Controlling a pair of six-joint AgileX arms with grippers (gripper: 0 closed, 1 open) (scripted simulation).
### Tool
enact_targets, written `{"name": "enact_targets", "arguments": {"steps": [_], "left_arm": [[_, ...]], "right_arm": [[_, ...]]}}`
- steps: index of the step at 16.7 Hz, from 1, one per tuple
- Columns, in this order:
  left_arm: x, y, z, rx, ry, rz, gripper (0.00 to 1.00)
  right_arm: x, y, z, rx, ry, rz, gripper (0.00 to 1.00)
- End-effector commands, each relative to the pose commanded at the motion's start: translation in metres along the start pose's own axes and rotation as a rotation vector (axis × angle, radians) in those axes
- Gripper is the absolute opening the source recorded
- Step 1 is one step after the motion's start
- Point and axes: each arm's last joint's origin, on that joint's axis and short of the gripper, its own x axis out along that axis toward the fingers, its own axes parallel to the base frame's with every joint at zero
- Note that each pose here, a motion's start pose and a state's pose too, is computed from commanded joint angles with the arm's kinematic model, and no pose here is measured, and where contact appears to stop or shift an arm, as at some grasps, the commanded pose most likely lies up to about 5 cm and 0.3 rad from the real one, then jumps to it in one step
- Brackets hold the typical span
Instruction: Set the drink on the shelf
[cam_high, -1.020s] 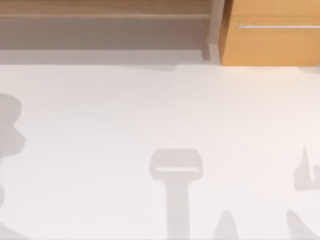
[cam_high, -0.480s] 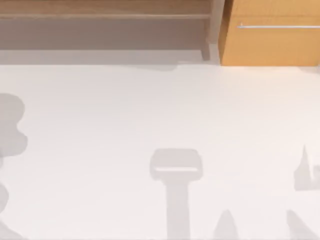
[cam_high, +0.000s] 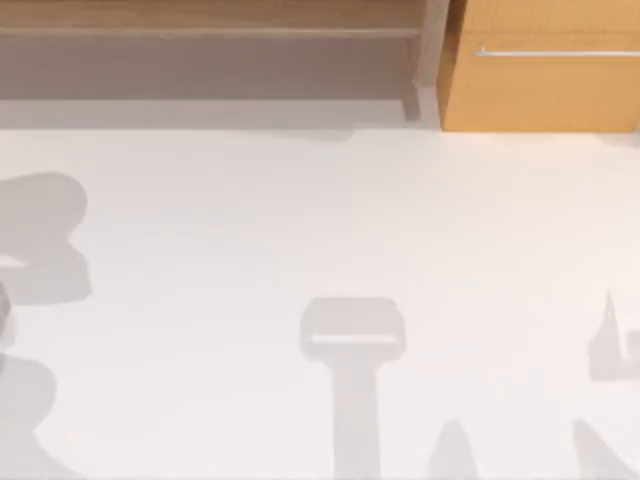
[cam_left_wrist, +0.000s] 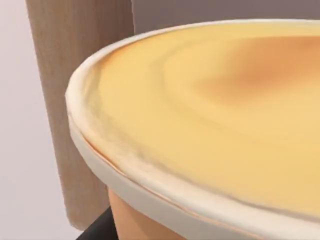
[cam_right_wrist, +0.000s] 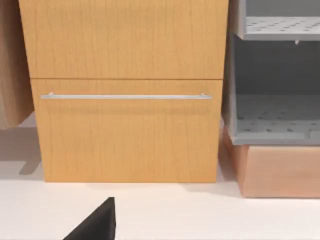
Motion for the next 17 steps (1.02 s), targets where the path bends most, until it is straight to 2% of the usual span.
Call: {"name": "enact_targets", "arguments": {"steps": [4,7,12,17], "left_arm": [[0.031,-0.017,0.059,0.037,-0.126,0.03,0.0],[0.057,-0.049,0.093,0.007,-0.146,0.027,0.0],[0.09,-0.126,0.124,-0.065,-0.05,-0.007,0.0],[0.1,-0.199,0.146,-0.082,0.077,-0.031,0.0]], "right_arm": [[0.0,0.0,0.0,0.0,0.0,0.0,1.0],[0.0,0.0,0.0,0.0,0.0,0.0,1.0],[0.0,0.0,0.0,0.0,0.0,0.0,1.0],[0.0,0.0,0.0,0.0,0.0,0.0,1.0]]}}
